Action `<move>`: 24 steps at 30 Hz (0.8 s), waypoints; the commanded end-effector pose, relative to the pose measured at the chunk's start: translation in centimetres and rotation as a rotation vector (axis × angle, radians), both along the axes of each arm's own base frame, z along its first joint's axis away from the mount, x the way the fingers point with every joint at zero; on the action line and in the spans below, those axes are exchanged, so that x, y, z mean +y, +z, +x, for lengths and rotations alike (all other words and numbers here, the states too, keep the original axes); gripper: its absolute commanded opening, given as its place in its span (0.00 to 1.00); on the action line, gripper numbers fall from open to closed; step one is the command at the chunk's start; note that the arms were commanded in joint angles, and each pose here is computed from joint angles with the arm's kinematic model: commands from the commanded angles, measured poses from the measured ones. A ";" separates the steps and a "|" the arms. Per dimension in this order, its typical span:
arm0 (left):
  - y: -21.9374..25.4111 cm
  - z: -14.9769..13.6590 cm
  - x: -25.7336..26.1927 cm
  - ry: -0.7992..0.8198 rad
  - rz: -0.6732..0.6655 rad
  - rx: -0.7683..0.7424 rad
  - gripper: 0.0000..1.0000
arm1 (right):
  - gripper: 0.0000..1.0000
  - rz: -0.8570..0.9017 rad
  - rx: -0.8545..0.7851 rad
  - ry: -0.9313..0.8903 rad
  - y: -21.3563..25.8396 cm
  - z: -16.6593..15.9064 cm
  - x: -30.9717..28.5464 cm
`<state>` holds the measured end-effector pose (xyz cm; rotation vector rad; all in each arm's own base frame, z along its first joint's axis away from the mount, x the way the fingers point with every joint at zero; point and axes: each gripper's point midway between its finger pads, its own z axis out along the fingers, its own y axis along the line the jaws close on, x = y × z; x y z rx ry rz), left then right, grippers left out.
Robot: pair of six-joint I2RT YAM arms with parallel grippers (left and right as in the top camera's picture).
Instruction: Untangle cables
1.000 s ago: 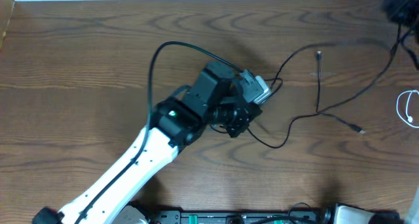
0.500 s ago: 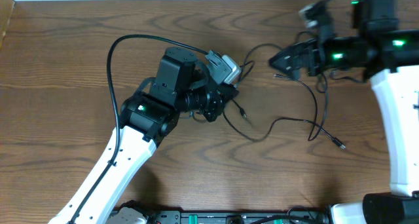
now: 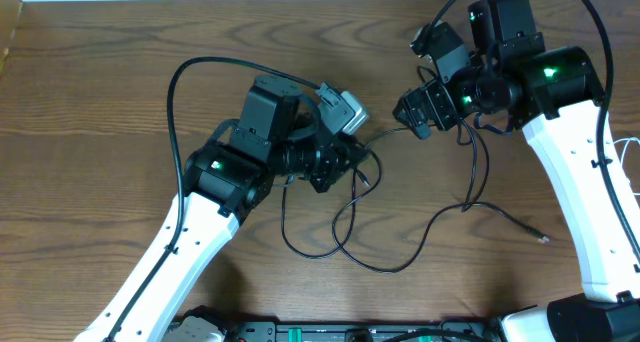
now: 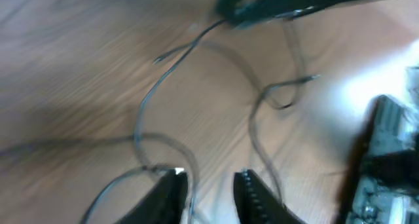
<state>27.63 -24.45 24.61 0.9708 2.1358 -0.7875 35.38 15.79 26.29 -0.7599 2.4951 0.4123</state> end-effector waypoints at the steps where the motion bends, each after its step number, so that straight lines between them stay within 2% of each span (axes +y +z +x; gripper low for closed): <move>1: -1.4 2.0 3.5 0.197 0.162 -0.036 0.19 | 0.99 -0.027 0.017 -0.033 -0.7 0.0 -0.4; 4: -0.3 2.5 4.8 0.293 0.149 -0.049 0.15 | 0.99 -0.085 0.039 -0.108 -2.4 0.3 -1.7; 9: 2.6 1.3 6.9 0.381 0.078 -0.060 0.17 | 0.99 -0.237 -0.020 -0.404 -4.8 3.0 -6.5; 11: 2.4 0.3 7.4 0.380 0.092 -0.039 0.28 | 0.99 -0.220 -0.040 -0.462 -4.8 3.9 -7.0; 12: 1.5 -0.7 7.8 0.375 0.122 0.007 0.29 | 0.99 -0.183 -0.061 -0.517 -4.4 4.7 -7.3; 17: -2.6 -3.4 9.0 0.361 0.258 0.199 0.30 | 0.98 -0.048 -0.124 -0.632 -2.7 6.9 -7.0; 20: -4.7 -4.0 9.2 0.366 0.311 0.301 0.30 | 0.91 -0.021 -0.144 -0.676 -2.3 7.6 -7.3; 22: -5.3 -3.9 8.9 0.363 0.317 0.333 0.30 | 0.86 -0.121 -0.170 -0.734 -2.5 7.4 -9.5; 24: -5.6 -3.8 8.1 0.337 0.293 0.357 0.30 | 0.85 -0.332 -0.186 -0.844 -3.0 6.0 -13.6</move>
